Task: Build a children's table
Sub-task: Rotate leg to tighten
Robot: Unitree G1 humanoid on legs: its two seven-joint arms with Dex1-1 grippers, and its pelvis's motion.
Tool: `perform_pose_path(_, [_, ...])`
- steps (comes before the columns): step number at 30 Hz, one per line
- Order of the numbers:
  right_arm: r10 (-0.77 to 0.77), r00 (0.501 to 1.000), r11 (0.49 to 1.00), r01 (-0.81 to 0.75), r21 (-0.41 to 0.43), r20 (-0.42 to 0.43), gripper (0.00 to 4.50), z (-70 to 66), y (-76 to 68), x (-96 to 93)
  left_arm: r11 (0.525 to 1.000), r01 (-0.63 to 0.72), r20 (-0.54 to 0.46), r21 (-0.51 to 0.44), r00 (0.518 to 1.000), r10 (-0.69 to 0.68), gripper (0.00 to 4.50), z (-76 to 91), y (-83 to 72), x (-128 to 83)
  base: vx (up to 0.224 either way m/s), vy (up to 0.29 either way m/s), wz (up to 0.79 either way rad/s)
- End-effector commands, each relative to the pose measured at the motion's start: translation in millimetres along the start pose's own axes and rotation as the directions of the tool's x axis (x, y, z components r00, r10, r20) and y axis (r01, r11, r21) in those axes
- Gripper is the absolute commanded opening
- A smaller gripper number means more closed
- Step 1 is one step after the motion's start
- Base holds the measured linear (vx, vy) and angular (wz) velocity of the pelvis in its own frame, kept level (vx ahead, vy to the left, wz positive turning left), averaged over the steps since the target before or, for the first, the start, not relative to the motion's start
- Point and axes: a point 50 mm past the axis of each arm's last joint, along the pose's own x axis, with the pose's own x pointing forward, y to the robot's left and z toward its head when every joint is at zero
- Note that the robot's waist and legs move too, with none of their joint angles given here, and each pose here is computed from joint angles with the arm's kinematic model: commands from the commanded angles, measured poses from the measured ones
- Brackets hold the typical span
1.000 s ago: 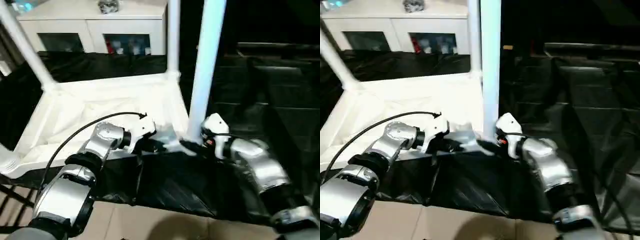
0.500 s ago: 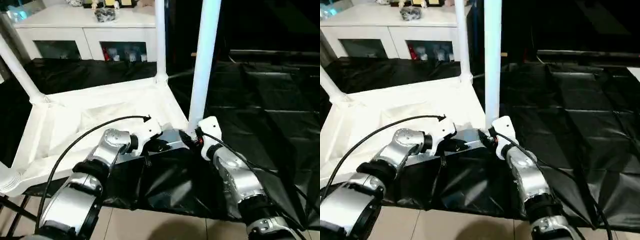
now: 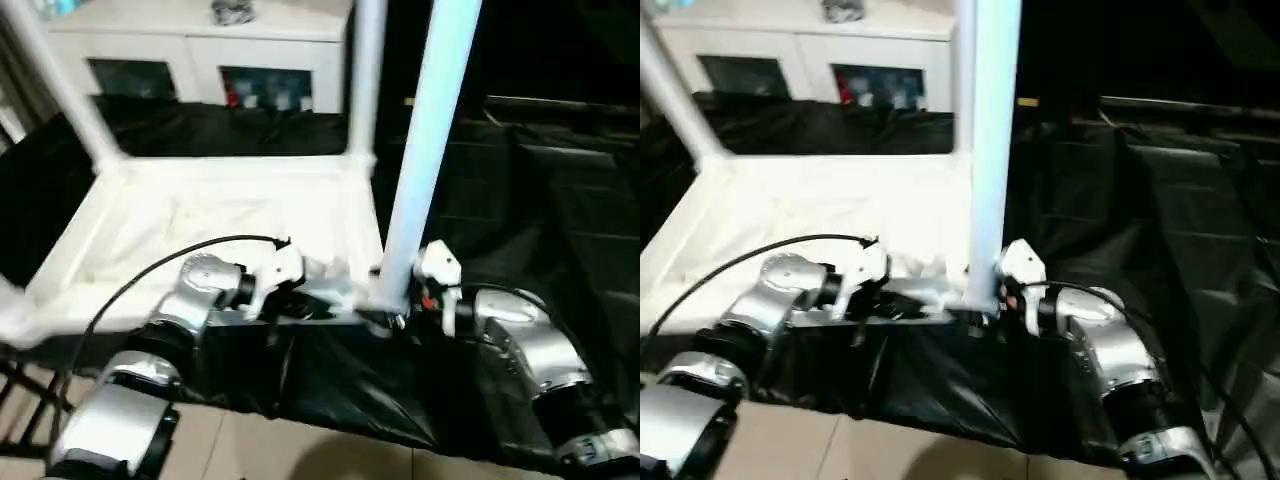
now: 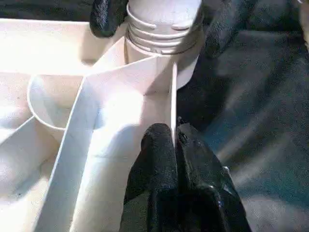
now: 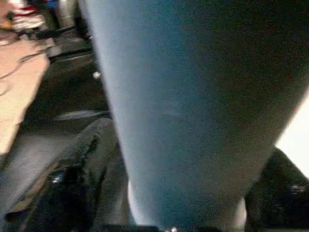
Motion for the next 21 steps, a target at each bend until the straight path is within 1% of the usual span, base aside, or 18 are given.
perform_pose_path(1, [0.104, 0.994, 0.995, -0.104, -0.001, -0.026, 3.58, 0.9, 7.1, 8.2, 0.998, 0.047, -0.041, -0.033, 0.998, -0.048, 0.00, -10.6, -7.2, 3, 0.000, 0.000, 0.00])
perform_pose_path(4, [0.144, 0.986, 0.989, -0.146, -0.021, -0.080, 3.22, -2.0, 6.7, 6.3, 0.997, 0.076, -0.091, -0.023, 0.993, -0.077, 0.00, -13.2, -7.9, -1, 0.000, 0.000, 0.00])
perform_pose_path(6, [0.146, 0.985, 0.988, -0.150, -0.032, -0.097, 3.16, -2.1, 5.0, 7.1, 0.997, 0.077, -0.121, -0.015, 0.990, -0.078, 0.00, -14.7, -7.2, -4, 0.000, 0.000, 0.00])
perform_pose_path(7, [0.150, 0.984, 0.987, -0.154, -0.034, -0.100, 3.16, -1.9, 4.9, 7.8, 0.997, 0.076, -0.131, -0.011, 0.988, -0.077, 0.00, -15.1, -6.9, -4, 0.000, 0.000, 0.00])
perform_pose_path(10, [0.167, 0.979, 0.984, -0.173, -0.046, -0.116, 2.82, -1.2, 5.0, 8.3, 0.998, 0.070, -0.150, -0.006, 0.986, -0.070, 0.00, -15.6, -5.8, -6, 0.000, 0.000, 0.00])
perform_pose_path(12, [0.178, 0.977, 0.981, -0.185, -0.050, -0.121, 2.77, -0.9, 5.4, 9.7, 0.998, 0.071, -0.166, -0.004, 0.984, -0.070, 0.00, -16.3, -5.3, -7, 0.000, 0.000, 0.00])
perform_pose_path(16, [0.168, 0.979, 0.984, -0.174, -0.042, -0.111, 2.67, -0.6, 5.2, 11.1, 0.998, 0.067, -0.165, -0.006, 0.984, -0.067, 0.00, -16.1, -5.0, -7, 0.000, 0.000, 0.00])
perform_pose_path(18, [0.123, 0.988, 0.992, -0.126, -0.021, -0.090, 2.65, -2.8, 4.2, 12.4, 0.999, 0.036, -0.162, -0.012, 0.986, -0.038, 0.00, -15.9, -3.4, -5, 0.000, 0.000, 0.00])
perform_pose_path(19, [0.123, 0.988, 0.992, -0.126, -0.021, -0.090, 2.65, -2.8, 4.2, 12.4, 0.999, 0.036, -0.162, -0.012, 0.986, -0.038, 0.00, -15.9, -3.4, -5, 0.000, 0.000, 0.00])
perform_pose_path(20, [0.047, 0.996, 0.999, -0.048, -0.006, -0.081, 2.65, -7.9, 4.0, 15.2, 0.999, -0.032, -0.154, -0.025, 0.988, 0.028, 0.00, -14.0, 1.0, -1, 0.000, 0.000, 0.00])
perform_pose_path(21, [-0.083, 0.993, 0.997, 0.083, 0.002, -0.086, 2.65, -14.4, 1.2, 20.8, 0.994, -0.098, -0.143, -0.042, 0.985, 0.091, 0.00, -10.6, 5.2, 8, 0.000, 0.000, 0.00])
